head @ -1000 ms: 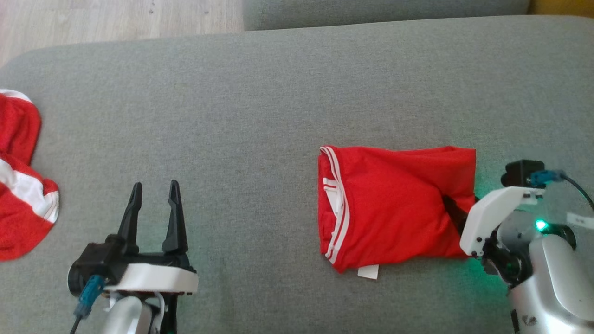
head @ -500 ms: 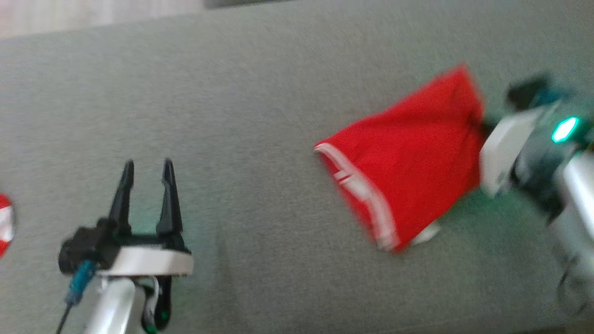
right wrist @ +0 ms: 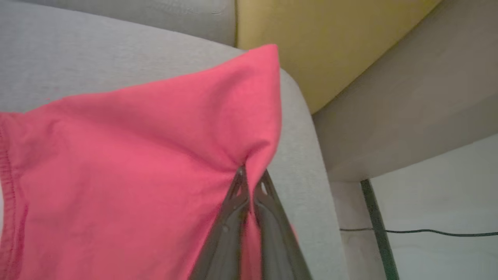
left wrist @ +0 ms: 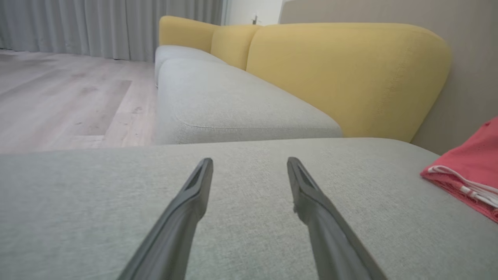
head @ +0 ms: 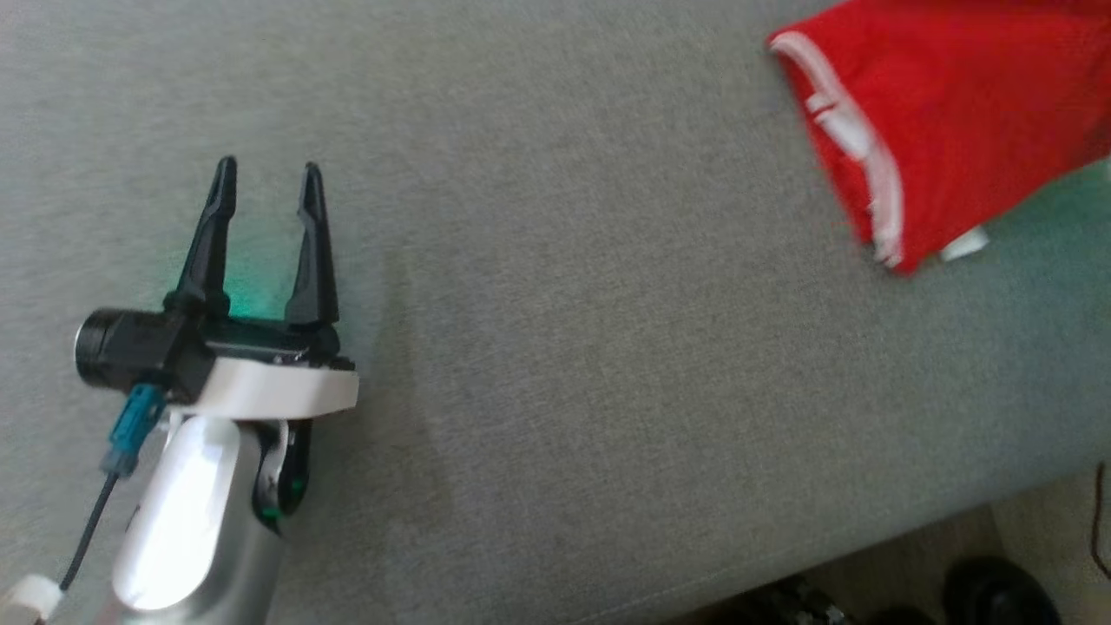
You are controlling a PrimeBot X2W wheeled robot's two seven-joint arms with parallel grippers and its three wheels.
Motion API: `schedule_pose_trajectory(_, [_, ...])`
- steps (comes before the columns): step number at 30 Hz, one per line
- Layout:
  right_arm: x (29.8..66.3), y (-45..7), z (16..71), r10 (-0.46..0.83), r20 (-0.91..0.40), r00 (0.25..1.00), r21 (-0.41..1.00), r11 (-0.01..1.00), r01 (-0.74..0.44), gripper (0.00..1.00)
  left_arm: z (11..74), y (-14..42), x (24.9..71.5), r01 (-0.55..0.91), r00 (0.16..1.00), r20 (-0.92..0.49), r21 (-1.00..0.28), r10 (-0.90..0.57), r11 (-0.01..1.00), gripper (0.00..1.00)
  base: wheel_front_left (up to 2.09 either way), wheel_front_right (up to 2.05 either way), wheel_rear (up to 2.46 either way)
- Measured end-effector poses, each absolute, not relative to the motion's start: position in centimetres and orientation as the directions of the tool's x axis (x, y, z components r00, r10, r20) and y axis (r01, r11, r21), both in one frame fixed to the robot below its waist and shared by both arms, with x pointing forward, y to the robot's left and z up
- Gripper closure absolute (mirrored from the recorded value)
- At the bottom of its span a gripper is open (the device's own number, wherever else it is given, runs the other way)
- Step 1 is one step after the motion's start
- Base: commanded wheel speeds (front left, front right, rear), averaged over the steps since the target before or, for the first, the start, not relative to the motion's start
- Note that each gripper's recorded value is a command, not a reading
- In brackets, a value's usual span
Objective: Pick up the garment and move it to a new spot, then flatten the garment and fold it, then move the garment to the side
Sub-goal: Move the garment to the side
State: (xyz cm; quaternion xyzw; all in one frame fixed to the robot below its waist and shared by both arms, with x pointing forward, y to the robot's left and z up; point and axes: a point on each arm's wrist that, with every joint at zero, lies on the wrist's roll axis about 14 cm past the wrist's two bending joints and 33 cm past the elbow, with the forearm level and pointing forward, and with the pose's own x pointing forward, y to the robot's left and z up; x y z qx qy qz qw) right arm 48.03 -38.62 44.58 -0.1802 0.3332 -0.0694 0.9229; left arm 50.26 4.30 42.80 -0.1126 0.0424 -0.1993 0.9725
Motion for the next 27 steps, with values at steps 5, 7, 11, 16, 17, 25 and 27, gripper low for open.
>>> schedule_pose_trajectory(5, [49.1,-42.1,45.7,-0.323,-0.511,0.796,-0.435,0.896,0.084,1.00,41.4,2.3,51.3,0.425,0.893,-0.048,-0.242,-0.448,0.872,0.00,0.00,0.00,0.00])
schedule_pose_trajectory(7, [48.9,-43.4,45.4,-0.355,-0.507,0.785,-0.445,0.888,0.114,1.00,41.3,1.9,51.6,0.435,0.888,-0.044,-0.244,-0.458,0.867,0.00,0.00,0.00,0.00])
schedule_pose_trajectory(11, [47.9,-44.9,44.1,-0.393,-0.518,0.760,-0.438,0.885,0.159,1.00,41.3,2.0,51.8,0.437,0.888,-0.043,-0.234,-0.459,0.868,0.00,0.00,0.00,0.00])
schedule_pose_trajectory(16, [47.7,-45.3,44.2,-0.404,-0.489,0.773,-0.419,0.886,0.198,0.00,41.6,2.5,51.8,0.431,0.892,-0.044,-0.222,-0.451,0.875,0.00,0.00,0.00,0.00])
schedule_pose_trajectory(17, [47.8,-45.3,44.4,-0.402,-0.477,0.781,-0.421,0.885,0.198,0.00,41.7,2.6,51.7,0.429,0.893,-0.044,-0.219,-0.448,0.877,0.00,0.00,0.00,0.00])
schedule_pose_trajectory(25, [50.3,-42.2,49.4,-0.298,-0.291,0.909,-0.398,0.902,0.168,0.00,43.1,4.1,50.0,0.387,0.913,-0.041,-0.222,-0.405,0.895,0.00,0.00,0.00,0.00])
schedule_pose_trajectory(27, [50.6,-40.4,50.5,-0.251,-0.234,0.939,-0.343,0.925,0.162,0.00,43.2,4.7,48.9,0.367,0.920,-0.056,-0.229,-0.388,0.902,0.00,0.00,0.00,0.00])
